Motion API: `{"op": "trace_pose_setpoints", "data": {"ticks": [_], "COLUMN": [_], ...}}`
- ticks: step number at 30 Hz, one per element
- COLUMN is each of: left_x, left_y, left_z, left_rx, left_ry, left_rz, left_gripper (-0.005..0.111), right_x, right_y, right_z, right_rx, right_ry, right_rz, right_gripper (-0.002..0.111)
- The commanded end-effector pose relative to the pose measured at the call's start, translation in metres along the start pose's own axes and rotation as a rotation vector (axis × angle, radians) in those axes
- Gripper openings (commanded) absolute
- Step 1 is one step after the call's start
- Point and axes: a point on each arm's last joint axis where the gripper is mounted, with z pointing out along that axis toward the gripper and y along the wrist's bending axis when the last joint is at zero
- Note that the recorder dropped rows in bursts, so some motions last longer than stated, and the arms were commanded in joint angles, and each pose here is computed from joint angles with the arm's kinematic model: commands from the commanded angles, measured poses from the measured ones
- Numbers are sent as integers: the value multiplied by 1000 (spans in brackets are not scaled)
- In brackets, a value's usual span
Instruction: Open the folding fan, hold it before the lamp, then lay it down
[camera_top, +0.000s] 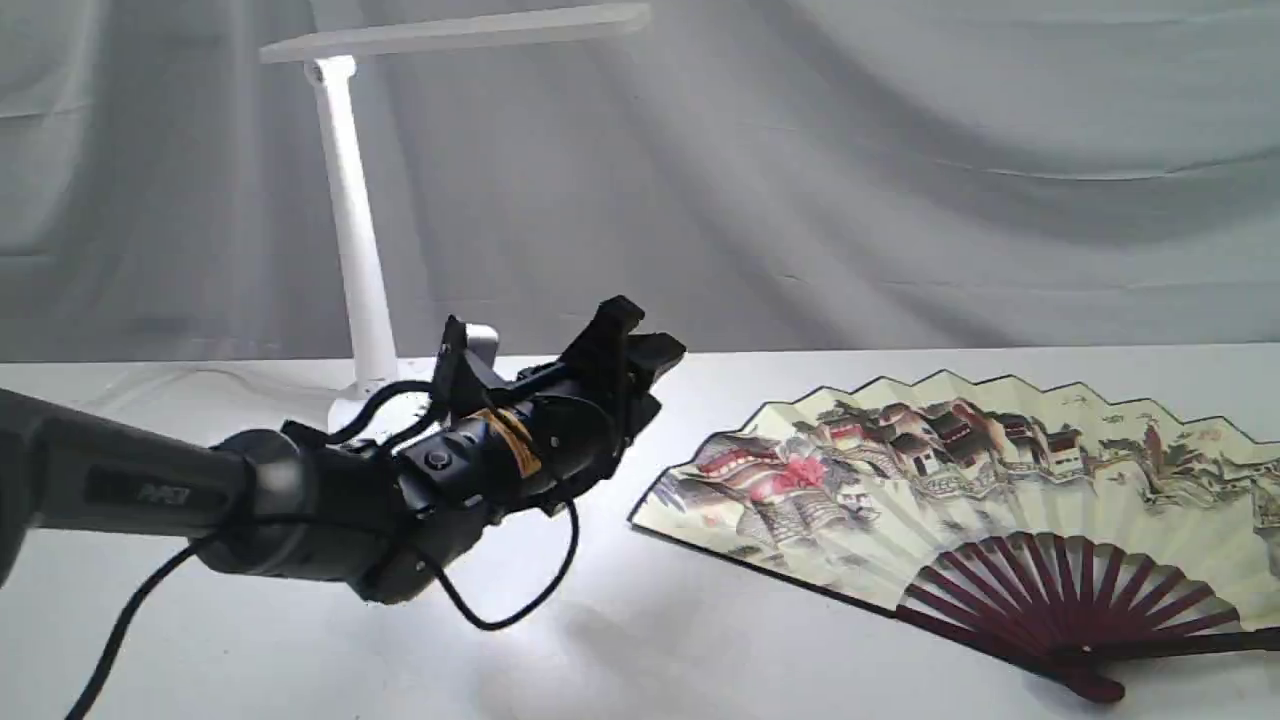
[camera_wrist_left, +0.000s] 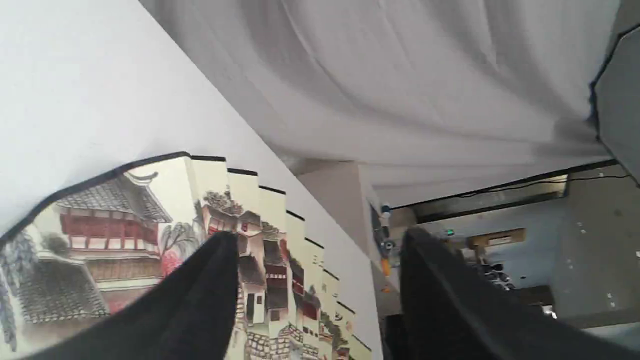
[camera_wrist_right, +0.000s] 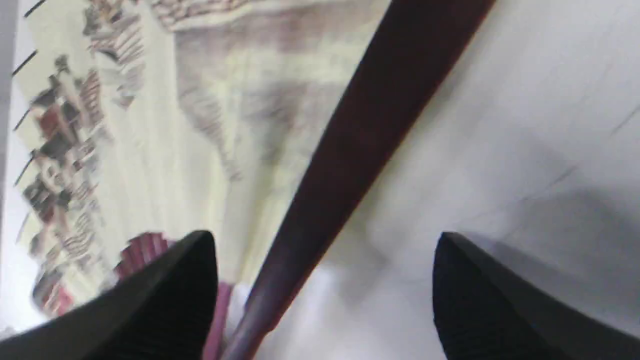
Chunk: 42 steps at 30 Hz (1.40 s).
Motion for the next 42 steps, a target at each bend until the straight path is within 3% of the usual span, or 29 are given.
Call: {"op": "trace_pose_setpoints", "data": {"ticks": [1, 9, 13, 17, 19, 24, 31, 42], "left_x": [-8, -18, -21, -27, -33, -39, -37, -25], "left_y": [-17, -31, -38, -40, -42, -53, -54, -78], "left_z": [-6, -24, -32, -46, -55, -71, -91, -116], "left_rx": [-76, -330, -385, -550, -640, -741, -909, -873], "left_ry": [-4, -23, -1, -6, -15, 15, 185, 495], "left_rz": [31, 46, 149, 237, 294, 443, 590, 749], "left_gripper": [49, 26, 12, 1, 0, 0, 0, 0], "right_x": [7, 8, 10, 14, 16, 20, 44, 97], "right_y": [12, 32, 43, 51, 55, 66, 97, 154], "right_z": [-5, -32, -47, -63, -71, -84, -68, -45], "right_rx": [-84, -69, -52, -17, 5, 23, 50, 113], "right_ry": [77, 57, 41, 31, 23, -8, 38, 178], "right_rz": [-5, -59, -101, -143, -169, -210, -409, -831], "right_gripper": [62, 59, 58, 57, 57, 56, 48, 36]}}
